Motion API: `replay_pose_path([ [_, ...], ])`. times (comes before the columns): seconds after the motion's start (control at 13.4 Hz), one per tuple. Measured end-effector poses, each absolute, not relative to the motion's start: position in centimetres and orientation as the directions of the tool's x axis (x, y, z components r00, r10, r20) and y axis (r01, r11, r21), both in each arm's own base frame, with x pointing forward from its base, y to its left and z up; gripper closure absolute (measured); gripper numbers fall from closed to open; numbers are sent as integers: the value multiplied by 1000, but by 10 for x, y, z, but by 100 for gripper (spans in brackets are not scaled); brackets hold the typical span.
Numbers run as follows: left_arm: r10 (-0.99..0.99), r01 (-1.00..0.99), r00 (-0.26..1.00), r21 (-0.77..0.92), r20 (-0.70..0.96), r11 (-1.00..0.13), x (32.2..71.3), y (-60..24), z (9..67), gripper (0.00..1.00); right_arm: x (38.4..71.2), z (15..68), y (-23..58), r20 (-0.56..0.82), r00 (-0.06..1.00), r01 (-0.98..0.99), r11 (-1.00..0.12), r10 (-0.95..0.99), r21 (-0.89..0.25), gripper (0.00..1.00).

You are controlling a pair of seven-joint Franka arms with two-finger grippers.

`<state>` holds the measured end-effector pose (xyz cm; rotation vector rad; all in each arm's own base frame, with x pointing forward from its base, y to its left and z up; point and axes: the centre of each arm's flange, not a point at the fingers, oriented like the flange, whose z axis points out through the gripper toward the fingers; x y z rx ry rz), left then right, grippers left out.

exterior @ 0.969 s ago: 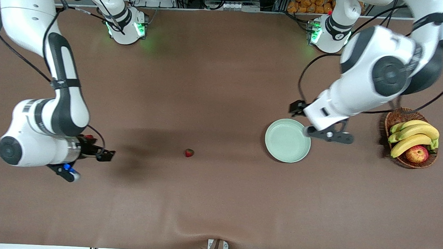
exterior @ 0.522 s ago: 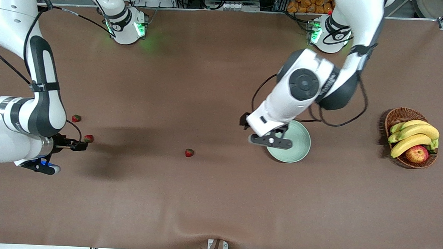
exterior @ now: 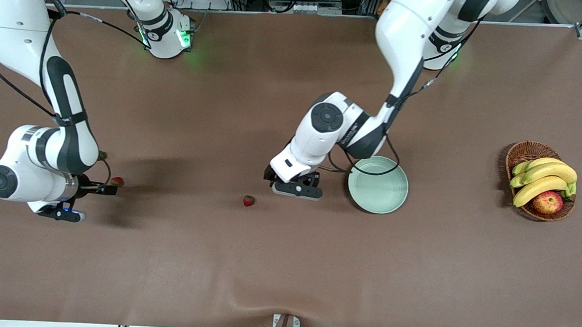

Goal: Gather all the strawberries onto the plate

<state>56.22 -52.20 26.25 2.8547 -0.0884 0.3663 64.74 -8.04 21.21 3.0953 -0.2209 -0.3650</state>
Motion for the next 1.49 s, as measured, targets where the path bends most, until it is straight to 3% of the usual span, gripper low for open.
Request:
replay_pose_path([
  [0.07, -20, -94, 957, 247, 290, -964, 558, -532, 251, 0, 644, 208, -80, -236, 961, -137, -990, -141, 33, 14],
  [0.3, -22, -132, 926, 270, 376, -954, 542, -560, 220, 0, 637, 200, -79, -255, 957, -135, -990, -139, 33, 36],
  [0.45, -27, -161, 909, 290, 415, -944, 535, -570, 205, 0, 635, 197, -78, -257, 956, -135, -990, -139, 33, 42],
  [0.89, -44, -220, 866, 301, 498, -928, 525, -585, 176, 0, 632, 192, -82, -245, 959, -140, -990, -144, 34, 49],
  [0.97, -39, -219, 858, 297, 512, -929, 524, -587, 170, 0, 631, 190, -83, -246, 958, -141, -989, -145, 34, 56],
  [1.19, -25, -225, 837, 301, 547, -927, 521, -598, 161, 0, 631, 189, -82, -247, 958, -141, -990, -144, 33, 57],
  [1.34, -15, -226, 833, 314, 553, -922, 522, -604, 160, 0, 631, 189, -82, -247, 958, -140, -990, -144, 33, 67],
  [1.49, -13, -229, 830, 319, 557, -920, 522, -607, 158, 0, 631, 189, -82, -247, 958, -141, -990, -144, 33, 68],
])
